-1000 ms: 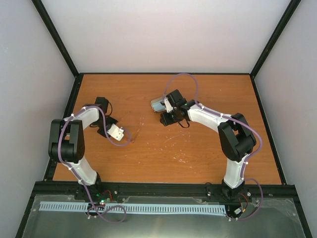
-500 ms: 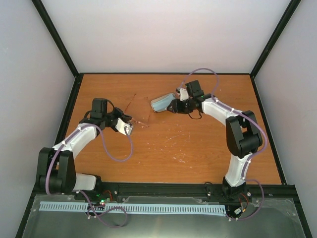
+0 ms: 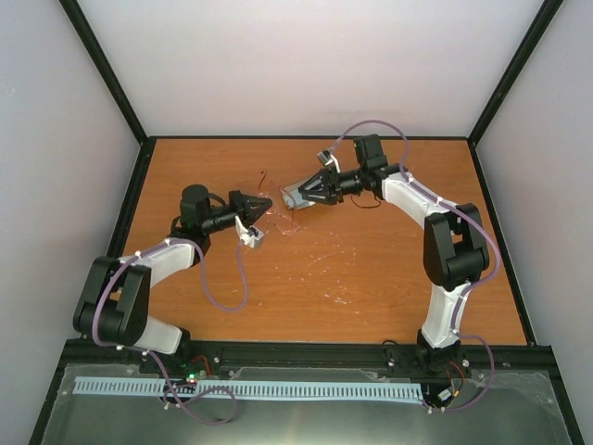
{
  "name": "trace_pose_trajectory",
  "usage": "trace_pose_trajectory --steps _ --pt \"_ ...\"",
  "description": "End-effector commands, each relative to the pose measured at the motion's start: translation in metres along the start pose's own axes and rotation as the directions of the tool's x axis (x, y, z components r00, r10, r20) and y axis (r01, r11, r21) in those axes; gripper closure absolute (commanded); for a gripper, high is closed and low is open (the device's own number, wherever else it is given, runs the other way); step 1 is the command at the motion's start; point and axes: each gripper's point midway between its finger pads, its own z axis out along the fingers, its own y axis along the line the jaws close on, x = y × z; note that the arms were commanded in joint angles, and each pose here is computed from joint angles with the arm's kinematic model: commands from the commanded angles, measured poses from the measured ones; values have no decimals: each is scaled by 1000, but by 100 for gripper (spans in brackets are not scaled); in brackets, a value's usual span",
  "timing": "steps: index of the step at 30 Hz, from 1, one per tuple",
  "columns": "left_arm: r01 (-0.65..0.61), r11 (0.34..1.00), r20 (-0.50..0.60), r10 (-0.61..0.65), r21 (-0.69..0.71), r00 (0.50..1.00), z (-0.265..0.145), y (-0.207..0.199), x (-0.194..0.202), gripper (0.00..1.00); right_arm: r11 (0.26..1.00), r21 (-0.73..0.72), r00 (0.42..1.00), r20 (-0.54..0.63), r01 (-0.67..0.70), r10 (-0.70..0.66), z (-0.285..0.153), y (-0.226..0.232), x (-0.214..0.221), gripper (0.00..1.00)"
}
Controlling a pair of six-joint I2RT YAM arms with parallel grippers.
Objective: Organize the sunglasses
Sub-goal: Fold the sunglasses.
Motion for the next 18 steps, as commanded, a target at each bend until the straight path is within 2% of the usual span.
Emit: trace_pose_trajectory --steps 1,8,18 --pt "-128 980 55 137 -155 989 12 44 3 95 994 -109 995 -97 -27 17 -5 18 20 46" --pt "-133 975 140 159 -177 977 20 46 -8 94 996 -81 986 -169 -26 12 10 18 31 45" --pt "-103 979 232 143 -175 962 23 36 -31 93 981 -195 979 -201 -3 -37 18 45 29 45"
